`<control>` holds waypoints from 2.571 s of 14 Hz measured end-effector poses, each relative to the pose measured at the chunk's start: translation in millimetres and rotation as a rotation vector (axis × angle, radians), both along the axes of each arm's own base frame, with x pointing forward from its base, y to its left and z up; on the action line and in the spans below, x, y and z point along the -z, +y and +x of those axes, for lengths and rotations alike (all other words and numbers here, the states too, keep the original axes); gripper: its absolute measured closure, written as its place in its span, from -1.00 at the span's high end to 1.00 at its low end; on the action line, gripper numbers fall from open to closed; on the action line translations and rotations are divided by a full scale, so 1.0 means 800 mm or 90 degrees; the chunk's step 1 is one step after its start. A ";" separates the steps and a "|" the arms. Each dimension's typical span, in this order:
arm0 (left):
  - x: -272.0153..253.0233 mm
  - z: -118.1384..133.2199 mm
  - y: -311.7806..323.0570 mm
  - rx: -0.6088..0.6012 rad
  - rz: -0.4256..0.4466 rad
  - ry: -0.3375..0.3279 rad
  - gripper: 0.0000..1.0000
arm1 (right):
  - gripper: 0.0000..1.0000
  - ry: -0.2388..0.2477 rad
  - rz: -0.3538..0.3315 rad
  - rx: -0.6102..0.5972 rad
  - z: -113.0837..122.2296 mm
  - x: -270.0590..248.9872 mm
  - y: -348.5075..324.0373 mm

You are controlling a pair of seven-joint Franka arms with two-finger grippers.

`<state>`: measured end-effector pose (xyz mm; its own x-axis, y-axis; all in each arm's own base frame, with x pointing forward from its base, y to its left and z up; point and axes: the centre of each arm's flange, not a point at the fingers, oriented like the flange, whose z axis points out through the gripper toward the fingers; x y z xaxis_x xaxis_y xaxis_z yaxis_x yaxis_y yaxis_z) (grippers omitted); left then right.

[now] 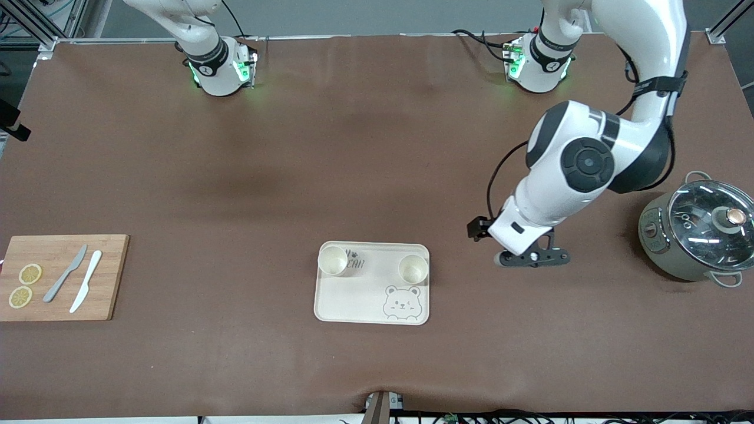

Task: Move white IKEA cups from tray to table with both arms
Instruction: 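Move the left gripper over the white cup on the tray, then lower and close the left gripper around the white cup, then carry the cup toward the pot while the right gripper reaches out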

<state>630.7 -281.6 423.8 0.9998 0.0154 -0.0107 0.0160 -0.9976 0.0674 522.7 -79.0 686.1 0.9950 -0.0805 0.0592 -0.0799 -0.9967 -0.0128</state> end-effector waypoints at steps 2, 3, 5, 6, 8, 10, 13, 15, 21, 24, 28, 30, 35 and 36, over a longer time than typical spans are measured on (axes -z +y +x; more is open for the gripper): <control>0.017 -0.001 -0.018 0.007 -0.004 -0.002 1.00 | 1.00 0.004 0.002 0.001 0.003 0.004 -0.002; 0.025 -0.001 -0.027 0.005 -0.007 -0.005 1.00 | 1.00 0.005 0.004 0.003 0.004 0.006 -0.003; 0.043 0.000 -0.048 -0.027 -0.021 -0.023 1.00 | 1.00 0.006 0.007 0.006 0.004 0.007 -0.006; 0.055 -0.002 -0.063 -0.046 -0.028 -0.028 1.00 | 1.00 0.006 0.007 0.007 0.004 0.007 -0.007; 0.088 -0.010 -0.095 -0.068 -0.035 -0.027 1.00 | 1.00 0.006 0.008 0.009 0.003 0.007 -0.010; 0.121 -0.013 -0.118 -0.076 -0.047 -0.035 0.93 | 1.00 0.006 0.008 0.010 0.003 0.007 -0.011; 0.162 -0.001 -0.122 -0.085 -0.072 -0.065 0.65 | 1.00 0.006 0.008 0.010 0.003 0.007 -0.011; 0.185 0.007 -0.122 -0.092 -0.089 -0.087 0.53 | 1.00 0.006 0.009 0.010 0.003 0.008 -0.011; 0.217 0.009 -0.125 -0.095 -0.099 -0.097 0.00 | 1.00 0.012 0.010 0.010 0.007 0.014 -0.011; 0.223 0.005 -0.130 -0.091 -0.097 -0.092 -0.61 | 1.00 0.013 0.011 0.010 0.008 0.015 -0.011; 0.229 0.001 -0.136 -0.100 -0.097 -0.087 -0.95 | 1.00 0.022 0.014 0.008 0.016 0.027 -0.010; 0.223 0.006 -0.133 -0.103 -0.098 -0.092 -0.95 | 1.00 0.028 0.016 0.007 0.020 0.033 -0.010; 0.107 0.026 -0.088 -0.125 -0.073 -0.079 -0.95 | 1.00 0.052 0.039 -0.004 0.063 0.093 0.001; 0.076 0.027 -0.068 -0.134 -0.061 -0.070 -0.95 | 1.00 0.051 0.047 -0.005 0.073 0.105 0.003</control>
